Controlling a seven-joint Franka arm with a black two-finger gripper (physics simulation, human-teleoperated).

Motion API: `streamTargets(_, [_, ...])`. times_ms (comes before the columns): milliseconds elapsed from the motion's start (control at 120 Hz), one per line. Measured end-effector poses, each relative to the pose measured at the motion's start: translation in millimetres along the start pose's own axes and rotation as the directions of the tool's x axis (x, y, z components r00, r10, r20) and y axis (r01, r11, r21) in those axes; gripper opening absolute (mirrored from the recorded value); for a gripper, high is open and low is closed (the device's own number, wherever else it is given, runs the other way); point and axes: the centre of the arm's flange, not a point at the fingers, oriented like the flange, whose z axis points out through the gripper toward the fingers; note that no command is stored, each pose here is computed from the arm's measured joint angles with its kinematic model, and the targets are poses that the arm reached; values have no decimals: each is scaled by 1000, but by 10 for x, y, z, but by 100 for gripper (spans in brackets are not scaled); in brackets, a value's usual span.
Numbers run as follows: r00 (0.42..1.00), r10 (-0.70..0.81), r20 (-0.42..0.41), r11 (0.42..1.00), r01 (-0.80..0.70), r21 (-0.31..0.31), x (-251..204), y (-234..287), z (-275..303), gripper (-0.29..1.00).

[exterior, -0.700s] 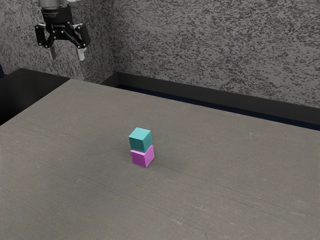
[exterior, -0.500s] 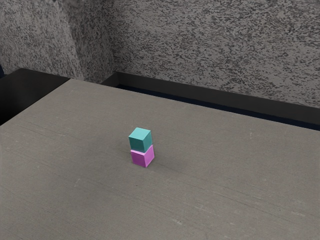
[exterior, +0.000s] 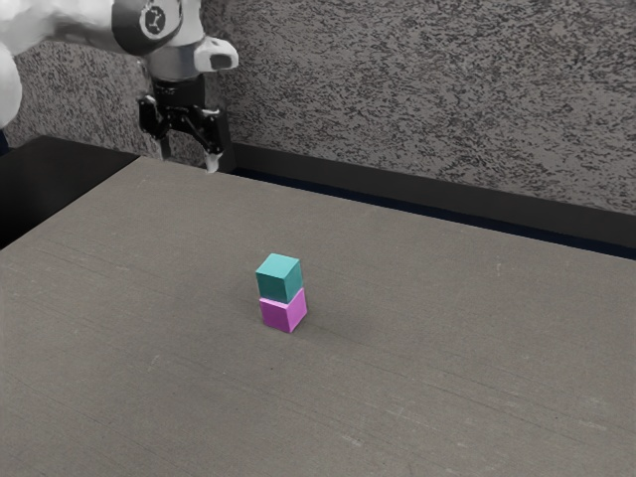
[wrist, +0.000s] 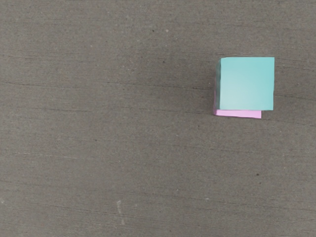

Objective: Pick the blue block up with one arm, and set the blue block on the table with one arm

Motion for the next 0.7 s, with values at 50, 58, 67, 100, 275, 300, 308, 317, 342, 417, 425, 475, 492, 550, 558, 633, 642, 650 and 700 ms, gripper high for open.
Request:
streamTargets(50, [1000,-17,21,1000,17,-7,230,-35,461,70])
streamTargets(58, [999,-21,24,1000,21,-8,270,-38,538,70])
streamTargets(67, [999,-25,26,1000,25,-10,305,-43,605,70])
streamTargets(100, [999,-42,29,999,42,-19,427,-62,833,70])
streamTargets(275, [993,-118,-9,989,117,-85,874,-125,1621,70])
streamTargets(300, [992,-122,-21,987,119,-105,915,-132,1665,70])
streamTargets(308, [992,-123,-25,987,119,-110,930,-133,1683,70])
streamTargets(317, [992,-124,-29,986,120,-115,943,-133,1698,70])
streamTargets(342, [991,-129,-42,984,122,-127,977,-133,1730,70])
streamTargets(417, [988,-129,-81,982,116,-151,1048,-27,1752,70])
streamTargets(425, [988,-128,-85,982,114,-153,1054,-13,1751,70])
streamTargets(475, [988,-112,-103,984,96,-150,1093,77,1788,70])
streamTargets(492, [989,-107,-107,985,90,-147,1111,98,1814,70])
streamTargets(550, [990,-79,-115,988,62,-140,1170,164,1915,70])
streamTargets(558, [991,-74,-116,989,57,-139,1174,175,1925,70])
streamTargets(633, [993,-19,-119,990,2,-140,1185,308,1971,70])
streamTargets(642, [993,-13,-119,990,-4,-139,1184,318,1973,70])
streamTargets(650, [993,-7,-118,990,-10,-140,1182,329,1973,70])
streamTargets(700, [993,33,-117,989,-49,-142,1162,401,1954,70])
